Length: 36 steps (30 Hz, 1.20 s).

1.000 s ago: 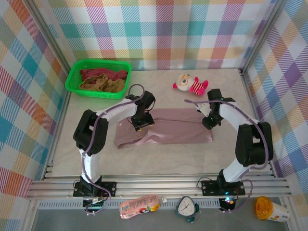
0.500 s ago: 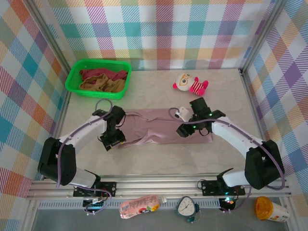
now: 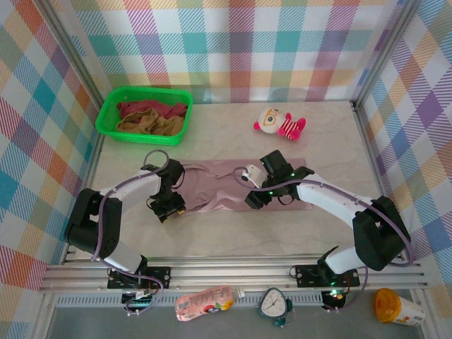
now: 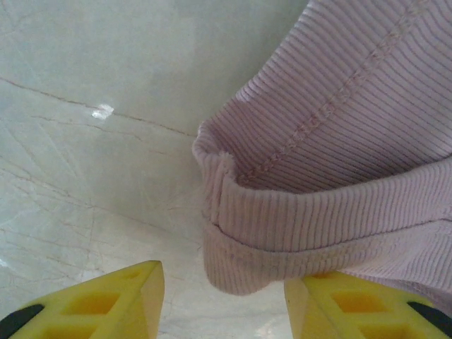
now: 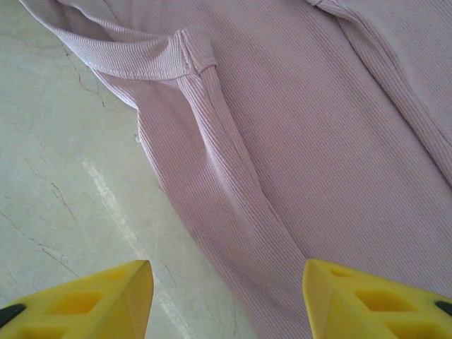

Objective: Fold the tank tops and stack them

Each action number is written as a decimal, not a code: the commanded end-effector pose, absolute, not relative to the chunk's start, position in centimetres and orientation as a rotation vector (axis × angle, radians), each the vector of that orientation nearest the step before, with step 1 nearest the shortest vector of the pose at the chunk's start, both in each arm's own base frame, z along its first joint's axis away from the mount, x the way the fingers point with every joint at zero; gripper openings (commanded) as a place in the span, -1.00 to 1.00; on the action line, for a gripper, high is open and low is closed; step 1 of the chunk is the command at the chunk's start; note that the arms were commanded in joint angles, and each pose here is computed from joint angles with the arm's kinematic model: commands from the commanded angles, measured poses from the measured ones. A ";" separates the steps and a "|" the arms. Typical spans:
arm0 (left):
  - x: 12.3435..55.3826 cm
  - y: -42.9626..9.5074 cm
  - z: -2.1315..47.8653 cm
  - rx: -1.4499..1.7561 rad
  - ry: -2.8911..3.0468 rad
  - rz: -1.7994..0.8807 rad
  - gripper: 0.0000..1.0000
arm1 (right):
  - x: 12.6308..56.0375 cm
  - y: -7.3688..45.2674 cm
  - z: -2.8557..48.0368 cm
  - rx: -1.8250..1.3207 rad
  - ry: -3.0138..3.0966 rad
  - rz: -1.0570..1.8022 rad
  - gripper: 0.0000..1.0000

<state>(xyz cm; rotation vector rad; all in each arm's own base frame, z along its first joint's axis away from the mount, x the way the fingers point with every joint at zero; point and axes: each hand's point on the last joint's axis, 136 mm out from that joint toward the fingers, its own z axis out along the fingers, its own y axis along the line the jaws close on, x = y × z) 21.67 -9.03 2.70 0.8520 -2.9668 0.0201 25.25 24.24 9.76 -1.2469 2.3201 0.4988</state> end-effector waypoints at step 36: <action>27.4 -9.9 6.7 0.977 -2.922 0.238 -0.84 | 24.5 24.8 5.4 -1.274 2.473 0.467 0.10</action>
